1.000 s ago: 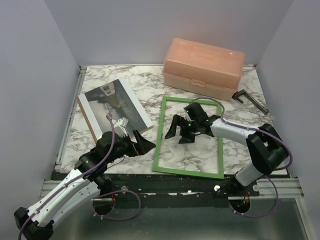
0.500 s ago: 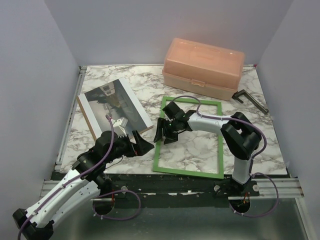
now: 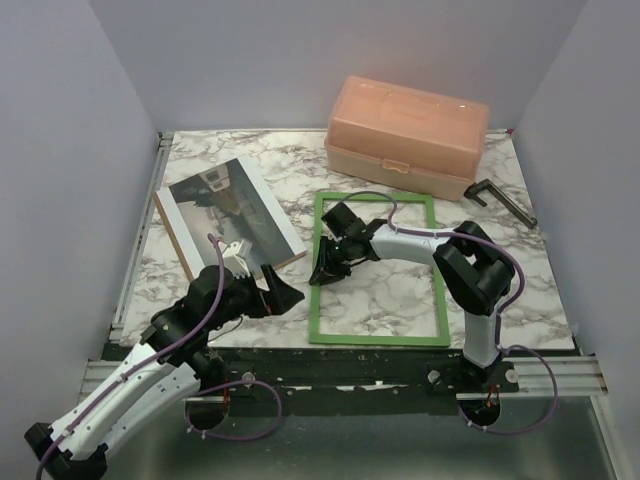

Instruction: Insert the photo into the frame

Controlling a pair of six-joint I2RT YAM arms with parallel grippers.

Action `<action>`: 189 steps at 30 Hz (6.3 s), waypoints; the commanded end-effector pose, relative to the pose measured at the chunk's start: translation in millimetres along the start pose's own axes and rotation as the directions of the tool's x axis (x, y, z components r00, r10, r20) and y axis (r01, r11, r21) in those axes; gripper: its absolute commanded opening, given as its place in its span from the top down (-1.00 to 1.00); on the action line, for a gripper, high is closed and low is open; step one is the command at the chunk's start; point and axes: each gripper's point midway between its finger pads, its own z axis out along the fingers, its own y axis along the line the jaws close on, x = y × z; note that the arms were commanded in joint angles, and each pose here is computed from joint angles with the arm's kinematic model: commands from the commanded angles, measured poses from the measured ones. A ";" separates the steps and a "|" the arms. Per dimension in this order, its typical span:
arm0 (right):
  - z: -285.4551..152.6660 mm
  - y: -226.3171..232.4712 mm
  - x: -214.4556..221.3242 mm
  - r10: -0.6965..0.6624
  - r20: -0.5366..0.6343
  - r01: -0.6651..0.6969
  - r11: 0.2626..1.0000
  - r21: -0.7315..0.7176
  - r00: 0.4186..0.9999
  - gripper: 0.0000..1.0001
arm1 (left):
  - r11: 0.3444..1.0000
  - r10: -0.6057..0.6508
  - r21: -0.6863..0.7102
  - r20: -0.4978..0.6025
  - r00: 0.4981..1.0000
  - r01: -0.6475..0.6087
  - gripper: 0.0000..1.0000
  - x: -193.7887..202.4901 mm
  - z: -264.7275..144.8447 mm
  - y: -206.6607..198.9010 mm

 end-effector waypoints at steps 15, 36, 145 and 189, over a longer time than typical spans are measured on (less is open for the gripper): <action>-94.4 84.5 7.2 -0.092 0.041 0.100 0.944 -0.314 0.995 0.87 | 0.996 -0.073 0.048 -0.086 0.994 0.078 -0.97 19.8 16.6 -0.6; -167.3 128.5 14.9 -0.064 0.097 0.104 0.860 -0.500 0.993 0.85 | 0.912 -0.039 0.403 -0.115 0.993 0.083 -0.27 14.0 13.8 -64.8; -272.6 81.0 -21.8 -0.013 0.492 0.114 0.978 -0.177 0.871 -0.95 | 0.943 0.334 0.064 -0.155 0.930 -0.327 -0.81 -12.6 -4.6 -214.9; -221.9 -73.4 -27.4 -0.243 0.451 0.109 0.947 0.302 0.859 0.11 | 0.786 -0.101 -0.610 -0.279 0.955 -0.095 -0.45 80.3 49.9 107.5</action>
